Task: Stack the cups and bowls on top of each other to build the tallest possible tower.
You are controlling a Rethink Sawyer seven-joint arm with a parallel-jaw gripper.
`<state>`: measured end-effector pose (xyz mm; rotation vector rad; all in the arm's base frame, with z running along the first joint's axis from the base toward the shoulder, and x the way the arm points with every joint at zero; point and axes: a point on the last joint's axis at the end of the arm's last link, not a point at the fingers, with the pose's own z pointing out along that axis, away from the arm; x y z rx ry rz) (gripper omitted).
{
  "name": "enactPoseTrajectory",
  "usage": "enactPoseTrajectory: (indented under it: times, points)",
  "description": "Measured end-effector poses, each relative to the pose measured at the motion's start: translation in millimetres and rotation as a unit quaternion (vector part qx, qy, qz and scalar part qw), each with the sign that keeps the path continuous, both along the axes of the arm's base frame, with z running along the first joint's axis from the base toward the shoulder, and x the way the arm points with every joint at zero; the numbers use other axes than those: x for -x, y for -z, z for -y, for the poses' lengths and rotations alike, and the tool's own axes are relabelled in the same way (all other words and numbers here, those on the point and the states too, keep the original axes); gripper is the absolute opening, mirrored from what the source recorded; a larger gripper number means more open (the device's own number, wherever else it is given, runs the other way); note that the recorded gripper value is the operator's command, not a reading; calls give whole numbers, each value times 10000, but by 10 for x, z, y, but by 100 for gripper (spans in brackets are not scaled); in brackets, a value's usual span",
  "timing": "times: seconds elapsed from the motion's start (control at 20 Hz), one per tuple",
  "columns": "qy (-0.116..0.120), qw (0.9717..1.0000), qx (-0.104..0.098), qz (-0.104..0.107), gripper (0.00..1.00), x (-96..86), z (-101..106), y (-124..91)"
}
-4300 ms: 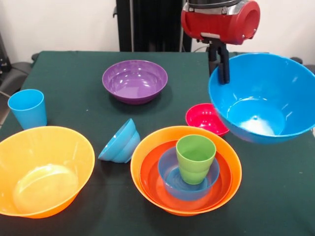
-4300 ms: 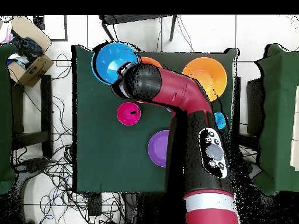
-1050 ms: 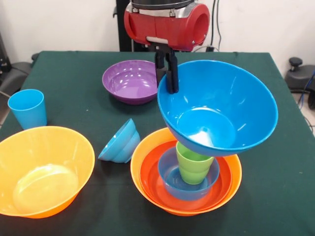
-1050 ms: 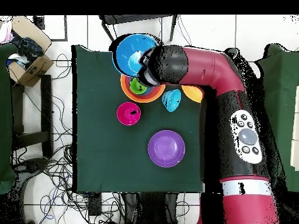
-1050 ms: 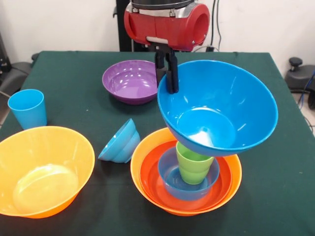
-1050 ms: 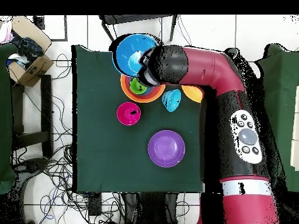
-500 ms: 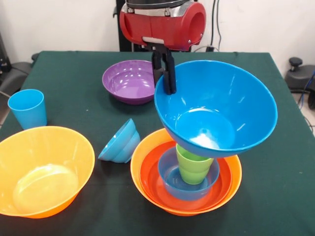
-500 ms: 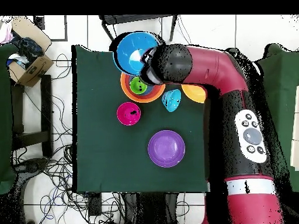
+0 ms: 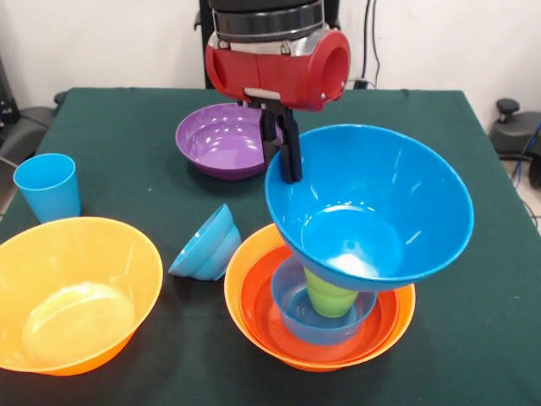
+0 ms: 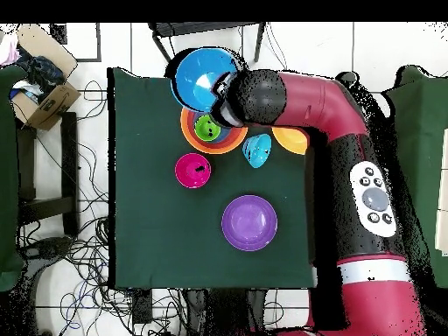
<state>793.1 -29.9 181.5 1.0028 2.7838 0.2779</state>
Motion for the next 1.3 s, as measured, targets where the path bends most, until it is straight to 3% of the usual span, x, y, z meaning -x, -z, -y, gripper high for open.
enactPoseTrajectory:
  times: [0.6,1.3]
  points:
    - [-127,9999,77,-1,0,16,-26,83]
    - [-35,10000,37,27,0,20,182,76]
